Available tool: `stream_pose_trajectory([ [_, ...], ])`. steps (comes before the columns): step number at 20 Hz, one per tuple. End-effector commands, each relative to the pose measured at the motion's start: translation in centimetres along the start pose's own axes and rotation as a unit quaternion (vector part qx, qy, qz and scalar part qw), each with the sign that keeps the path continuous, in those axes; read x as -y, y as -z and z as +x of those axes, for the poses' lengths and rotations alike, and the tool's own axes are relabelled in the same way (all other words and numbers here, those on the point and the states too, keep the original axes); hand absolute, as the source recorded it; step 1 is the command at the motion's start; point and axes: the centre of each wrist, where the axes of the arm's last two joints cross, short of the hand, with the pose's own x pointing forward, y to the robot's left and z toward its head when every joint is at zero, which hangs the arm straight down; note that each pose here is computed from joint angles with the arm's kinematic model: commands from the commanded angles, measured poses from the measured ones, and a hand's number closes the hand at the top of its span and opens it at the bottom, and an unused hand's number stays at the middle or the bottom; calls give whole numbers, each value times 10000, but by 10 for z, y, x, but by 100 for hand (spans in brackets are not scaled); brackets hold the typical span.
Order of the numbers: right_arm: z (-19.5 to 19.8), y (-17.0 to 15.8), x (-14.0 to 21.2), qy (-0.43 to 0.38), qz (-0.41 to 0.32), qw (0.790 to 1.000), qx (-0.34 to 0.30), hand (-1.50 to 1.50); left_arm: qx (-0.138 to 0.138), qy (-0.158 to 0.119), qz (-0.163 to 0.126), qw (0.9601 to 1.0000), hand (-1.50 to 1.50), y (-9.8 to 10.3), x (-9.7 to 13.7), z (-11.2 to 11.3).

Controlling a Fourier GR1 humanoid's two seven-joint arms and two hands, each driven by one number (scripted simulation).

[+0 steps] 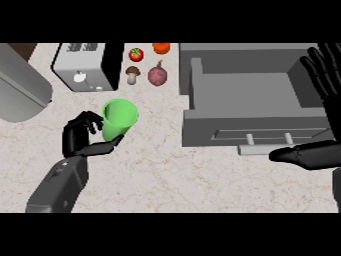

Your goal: Pick up the cup, place it into the drawer and close the drawer

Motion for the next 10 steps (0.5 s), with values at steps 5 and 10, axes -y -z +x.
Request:
stream_pose_trajectory([
  [5,5,-6,17,-59,-79,9999,-16,-150,763,-750,-1100,9882,150,79,63,39],
  [10,-1,-4,20,-137,-204,9996,-163,-150,901,-871,-1717,9771,150,120,122,83],
])
